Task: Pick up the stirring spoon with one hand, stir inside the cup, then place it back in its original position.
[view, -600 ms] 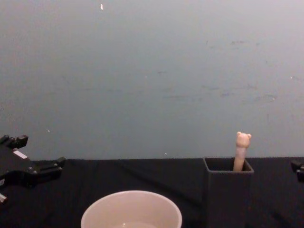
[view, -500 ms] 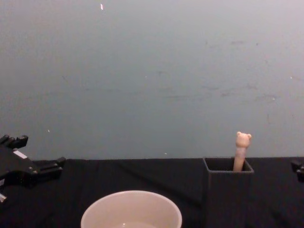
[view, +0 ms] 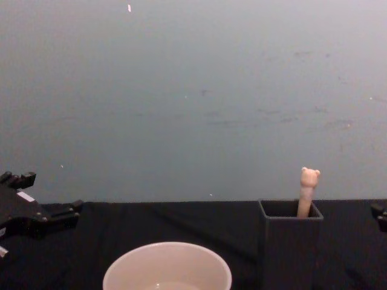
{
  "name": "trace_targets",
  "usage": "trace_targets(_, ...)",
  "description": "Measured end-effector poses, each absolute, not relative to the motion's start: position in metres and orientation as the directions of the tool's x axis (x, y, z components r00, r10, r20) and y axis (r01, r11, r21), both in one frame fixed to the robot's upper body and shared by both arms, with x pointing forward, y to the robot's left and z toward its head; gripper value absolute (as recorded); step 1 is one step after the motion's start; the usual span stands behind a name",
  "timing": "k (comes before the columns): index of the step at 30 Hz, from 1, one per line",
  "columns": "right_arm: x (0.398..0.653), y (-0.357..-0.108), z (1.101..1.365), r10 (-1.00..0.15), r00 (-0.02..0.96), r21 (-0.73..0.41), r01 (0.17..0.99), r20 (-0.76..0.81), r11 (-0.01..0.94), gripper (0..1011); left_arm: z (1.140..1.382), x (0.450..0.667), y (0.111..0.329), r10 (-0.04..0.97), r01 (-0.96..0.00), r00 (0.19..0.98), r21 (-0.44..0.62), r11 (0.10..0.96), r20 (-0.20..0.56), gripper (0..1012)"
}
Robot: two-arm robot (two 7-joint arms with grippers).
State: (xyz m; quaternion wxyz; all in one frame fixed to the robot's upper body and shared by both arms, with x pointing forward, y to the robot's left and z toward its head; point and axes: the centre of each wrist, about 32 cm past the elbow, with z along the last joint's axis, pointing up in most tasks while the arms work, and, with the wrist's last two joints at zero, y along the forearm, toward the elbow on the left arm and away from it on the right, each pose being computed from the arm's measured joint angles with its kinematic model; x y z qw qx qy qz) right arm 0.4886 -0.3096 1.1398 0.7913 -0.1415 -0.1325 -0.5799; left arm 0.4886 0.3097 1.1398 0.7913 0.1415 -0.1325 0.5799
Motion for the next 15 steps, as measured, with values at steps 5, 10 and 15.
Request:
trace_targets(5,0.4886,-0.3097,1.1398,-0.88,0.292,-0.07,0.955,0.374,0.287,1000,1.1398,0.4886,0.3097,0.88,-0.955,0.292,0.07,0.287,0.374,1001)
trace_targets(10,0.4886,-0.3097,1.1398,-0.88,0.292,-0.07,0.955,0.374,0.287,1000,1.1398,0.4886,0.3097,0.88,-0.955,0.292,0.07,0.287,0.374,1001)
trace_targets(15,0.4886,-0.3096,1.1398,-0.88,0.292,-0.07,0.955,0.374,0.287,1000,1.1398,0.4886,0.3097,0.88,-0.955,0.292,0.07,0.287,0.374,1001)
